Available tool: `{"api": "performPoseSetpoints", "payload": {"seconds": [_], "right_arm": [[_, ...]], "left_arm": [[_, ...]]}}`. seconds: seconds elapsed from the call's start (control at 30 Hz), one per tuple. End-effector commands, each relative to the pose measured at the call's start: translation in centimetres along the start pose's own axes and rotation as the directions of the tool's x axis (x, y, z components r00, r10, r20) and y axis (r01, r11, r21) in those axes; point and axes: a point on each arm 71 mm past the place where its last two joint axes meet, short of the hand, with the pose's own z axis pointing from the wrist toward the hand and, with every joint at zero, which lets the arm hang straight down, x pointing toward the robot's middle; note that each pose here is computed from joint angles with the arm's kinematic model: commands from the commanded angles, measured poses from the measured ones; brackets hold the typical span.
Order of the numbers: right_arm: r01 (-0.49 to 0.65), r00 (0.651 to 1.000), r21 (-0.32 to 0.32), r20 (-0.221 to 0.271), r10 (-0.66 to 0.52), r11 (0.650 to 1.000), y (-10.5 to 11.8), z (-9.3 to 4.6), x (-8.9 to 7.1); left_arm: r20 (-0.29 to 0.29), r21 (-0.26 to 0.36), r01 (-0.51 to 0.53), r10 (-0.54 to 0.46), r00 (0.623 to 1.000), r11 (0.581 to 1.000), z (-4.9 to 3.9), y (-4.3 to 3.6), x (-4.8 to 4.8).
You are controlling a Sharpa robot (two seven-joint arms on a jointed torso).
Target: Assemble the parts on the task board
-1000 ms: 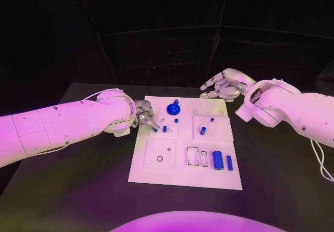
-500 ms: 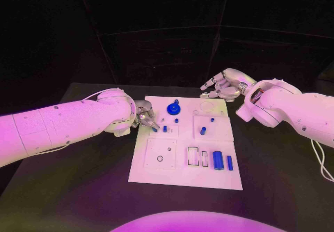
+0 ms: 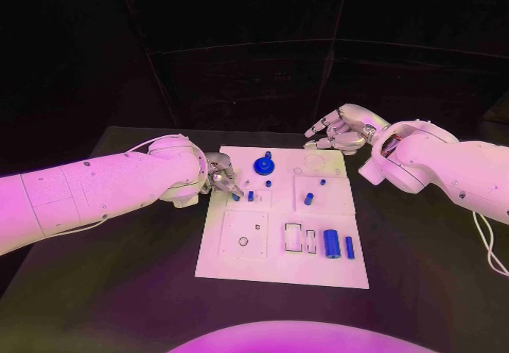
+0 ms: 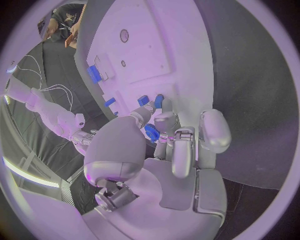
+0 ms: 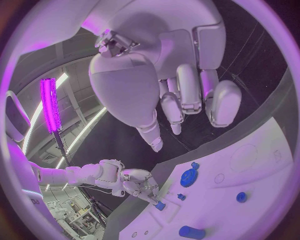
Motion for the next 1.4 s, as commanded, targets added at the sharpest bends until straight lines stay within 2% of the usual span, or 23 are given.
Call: {"api": "performPoseSetpoints", "payload": {"seconds": [0.03, 0.4, 0.9, 1.4], "right_arm": [[0.001, 1.000, -0.009, -0.003, -0.001, 1.000, 0.18, 0.05, -0.04], [0.002, 1.000, -0.006, -0.002, -0.002, 1.000, 0.11, -0.01, -0.09], [0.002, 1.000, -0.006, -0.003, -0.002, 1.000, 0.11, -0.01, -0.09], [0.002, 1.000, -0.006, -0.006, -0.002, 1.000, 0.10, 0.01, -0.06]], "left_arm": [[-0.015, -0.002, -0.012, 0.012, 1.000, 1.000, 0.09, -0.09, 0.18], [-0.020, -0.003, -0.016, 0.016, 1.000, 1.000, 0.30, -0.22, 0.14], [-0.011, -0.016, -0.011, 0.011, 1.000, 1.000, 0.60, 0.12, -0.18], [0.045, -0.005, 0.041, -0.041, 0.998, 0.999, 0.42, 0.14, -0.51]]}}
